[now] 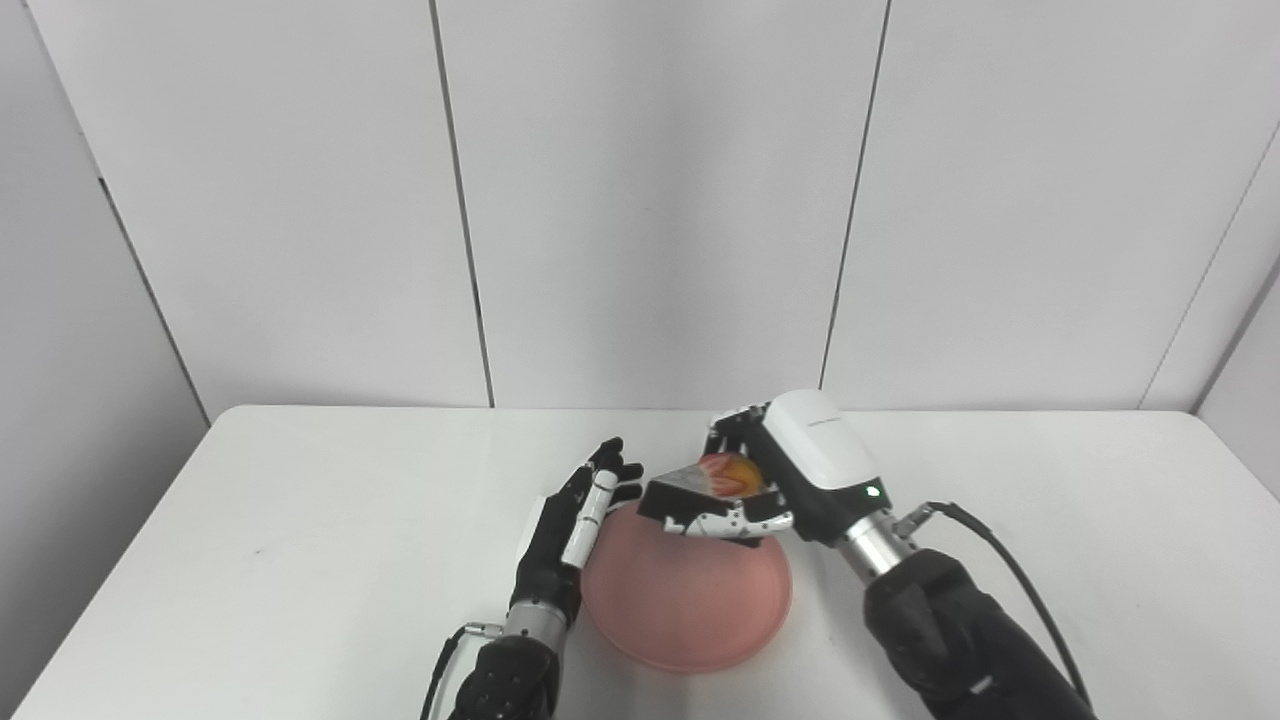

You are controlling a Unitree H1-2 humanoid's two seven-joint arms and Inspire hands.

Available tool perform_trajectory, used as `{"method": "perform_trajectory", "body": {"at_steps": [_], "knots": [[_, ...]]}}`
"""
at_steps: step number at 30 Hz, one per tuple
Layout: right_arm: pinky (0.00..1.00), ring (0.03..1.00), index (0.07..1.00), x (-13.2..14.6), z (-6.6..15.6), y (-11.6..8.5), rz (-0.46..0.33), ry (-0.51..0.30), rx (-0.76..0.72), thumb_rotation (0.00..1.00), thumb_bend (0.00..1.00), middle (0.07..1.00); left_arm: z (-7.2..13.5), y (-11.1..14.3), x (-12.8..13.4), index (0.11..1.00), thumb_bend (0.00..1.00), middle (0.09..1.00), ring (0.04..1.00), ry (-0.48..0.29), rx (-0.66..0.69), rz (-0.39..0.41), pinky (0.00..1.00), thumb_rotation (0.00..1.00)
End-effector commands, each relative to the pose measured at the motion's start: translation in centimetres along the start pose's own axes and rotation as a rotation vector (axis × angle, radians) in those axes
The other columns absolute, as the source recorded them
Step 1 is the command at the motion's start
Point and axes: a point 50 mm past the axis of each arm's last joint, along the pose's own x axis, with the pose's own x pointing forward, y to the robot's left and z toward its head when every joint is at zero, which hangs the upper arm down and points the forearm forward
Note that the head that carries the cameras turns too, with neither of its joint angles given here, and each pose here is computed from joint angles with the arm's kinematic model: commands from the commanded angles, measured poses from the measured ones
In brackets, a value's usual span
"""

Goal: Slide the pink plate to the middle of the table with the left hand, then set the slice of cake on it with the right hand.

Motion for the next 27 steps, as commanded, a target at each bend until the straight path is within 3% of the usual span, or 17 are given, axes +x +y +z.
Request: {"method": "perform_trajectory", "body": {"at_steps": [1,4,8,11,15,18,21,24,27], "knots": [[0.16,0.210,0.332,2.0,0.9,-2.3,-0.068,-0.073,-0.041,0.61,0.51,0.272,0.9,-1.5,0.3,0.865,0.63,0.821,0.804,-0.013,-0.013,-0.035,0.71,0.97],[0.14,0.201,0.362,2.0,0.7,-1.2,-0.044,-0.067,-0.040,0.63,0.52,0.273,1.0,-1.4,0.2,0.869,0.64,0.826,0.811,-0.002,-0.028,-0.027,0.72,0.99],[0.10,0.158,0.263,1.8,0.3,0.2,-0.017,-0.056,-0.036,0.64,0.53,0.226,0.9,-1.3,0.1,0.857,0.69,0.829,0.809,0.005,-0.018,-0.020,0.72,1.00],[0.10,0.149,0.254,1.6,0.0,1.3,0.011,-0.051,-0.032,0.65,0.53,0.213,0.9,-1.3,0.1,0.839,0.70,0.828,0.799,0.006,-0.027,-0.013,0.70,1.00],[0.13,0.185,0.365,1.2,-0.5,2.3,0.061,-0.085,-0.124,0.61,0.48,0.259,0.9,-1.5,0.0,0.827,0.73,0.815,0.784,0.002,-0.043,-0.006,0.67,1.00],[0.14,0.201,0.432,0.9,-1.0,2.8,0.070,-0.104,-0.162,0.67,0.49,0.287,1.0,-1.6,-0.1,0.822,0.74,0.794,0.777,-0.002,-0.047,-0.004,0.65,1.00],[0.14,0.202,0.409,0.7,-1.5,3.5,0.084,-0.109,-0.153,0.73,0.50,0.284,0.9,-1.5,-0.1,0.820,0.76,0.777,0.770,-0.006,-0.048,-0.003,0.65,1.00],[0.17,0.231,0.426,0.4,-1.7,3.8,0.114,-0.113,-0.150,0.72,0.50,0.311,0.9,-1.4,-0.2,0.822,0.77,0.782,0.768,-0.006,-0.054,-0.002,0.64,1.00],[0.23,0.311,0.513,0.1,-1.9,4.1,0.131,-0.115,-0.147,0.85,0.54,0.399,1.0,-1.3,-0.2,0.827,0.77,0.790,0.762,-0.003,-0.064,-0.001,0.65,1.00]]}}
